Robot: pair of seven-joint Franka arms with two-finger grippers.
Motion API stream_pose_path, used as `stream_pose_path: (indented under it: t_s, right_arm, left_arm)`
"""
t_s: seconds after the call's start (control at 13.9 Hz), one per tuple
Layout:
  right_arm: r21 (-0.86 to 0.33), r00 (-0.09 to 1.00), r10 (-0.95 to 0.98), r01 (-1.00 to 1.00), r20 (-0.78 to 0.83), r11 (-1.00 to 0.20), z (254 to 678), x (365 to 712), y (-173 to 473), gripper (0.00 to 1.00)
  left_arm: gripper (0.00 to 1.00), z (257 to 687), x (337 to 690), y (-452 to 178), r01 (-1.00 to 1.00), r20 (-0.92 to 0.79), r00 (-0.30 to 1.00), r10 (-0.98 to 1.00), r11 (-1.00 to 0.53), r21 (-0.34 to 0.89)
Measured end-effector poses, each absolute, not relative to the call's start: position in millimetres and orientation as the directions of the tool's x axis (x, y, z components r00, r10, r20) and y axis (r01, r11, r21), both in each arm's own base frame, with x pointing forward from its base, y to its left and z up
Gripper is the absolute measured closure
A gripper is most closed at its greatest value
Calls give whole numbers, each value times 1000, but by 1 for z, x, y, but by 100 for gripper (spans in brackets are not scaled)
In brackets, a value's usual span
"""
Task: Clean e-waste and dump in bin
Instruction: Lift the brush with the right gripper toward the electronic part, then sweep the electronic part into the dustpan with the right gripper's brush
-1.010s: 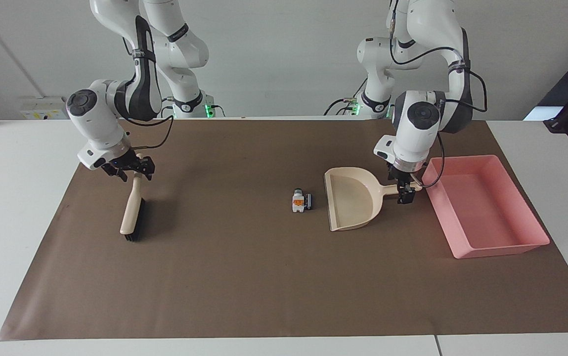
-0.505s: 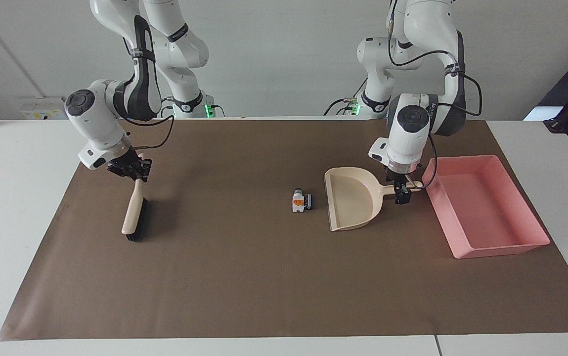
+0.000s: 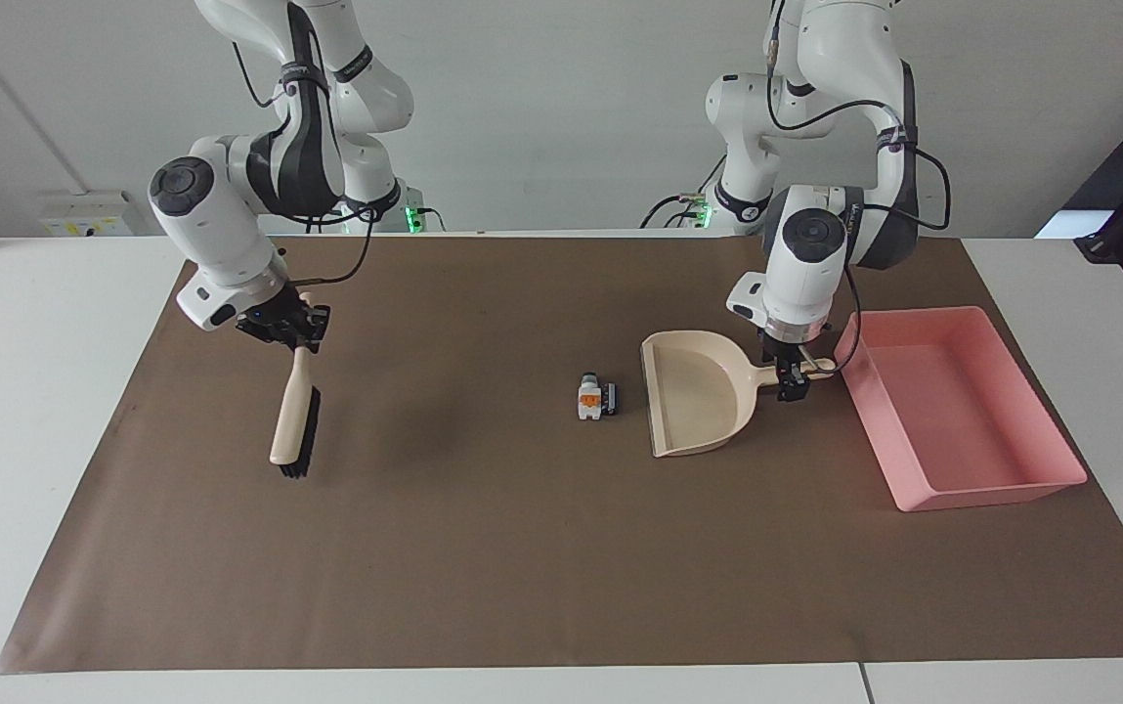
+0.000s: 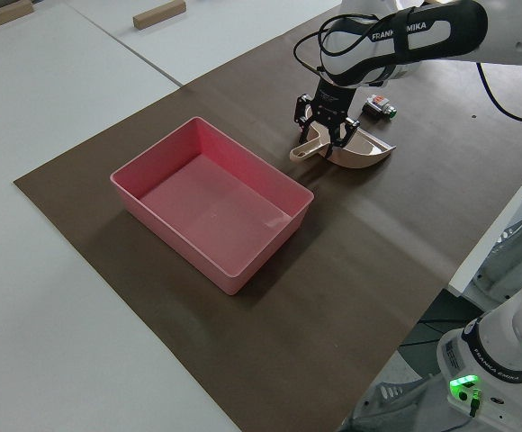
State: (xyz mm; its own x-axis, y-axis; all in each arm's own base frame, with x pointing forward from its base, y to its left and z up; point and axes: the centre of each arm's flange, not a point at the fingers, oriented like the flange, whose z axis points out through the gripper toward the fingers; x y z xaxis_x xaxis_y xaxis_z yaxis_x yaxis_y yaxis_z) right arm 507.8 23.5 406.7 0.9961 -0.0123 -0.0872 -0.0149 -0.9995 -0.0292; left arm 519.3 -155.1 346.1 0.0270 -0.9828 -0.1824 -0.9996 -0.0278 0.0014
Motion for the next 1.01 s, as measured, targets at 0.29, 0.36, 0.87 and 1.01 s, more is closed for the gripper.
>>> stream_pose_path:
  t_s: [0.29,0.36,0.87,1.01]
  right_arm:
    - [9,997,21,21,-80,-1000,410,491,139,74]
    - [30,997,30,32,-75,-999,410,481,173,74]
    - [93,999,-10,-6,-51,-996,382,457,343,74]
    - [119,998,-11,-3,-66,-993,357,450,380,74]
  left_arm:
    - [67,346,517,-162,-1000,-183,16,-983,-17,0]
    - [67,347,518,-161,-1000,-182,17,-983,-17,-1]
    - [67,377,526,-172,-998,-308,-58,-949,63,-4]
    - [67,375,521,-187,-994,-341,-104,-934,111,-2]
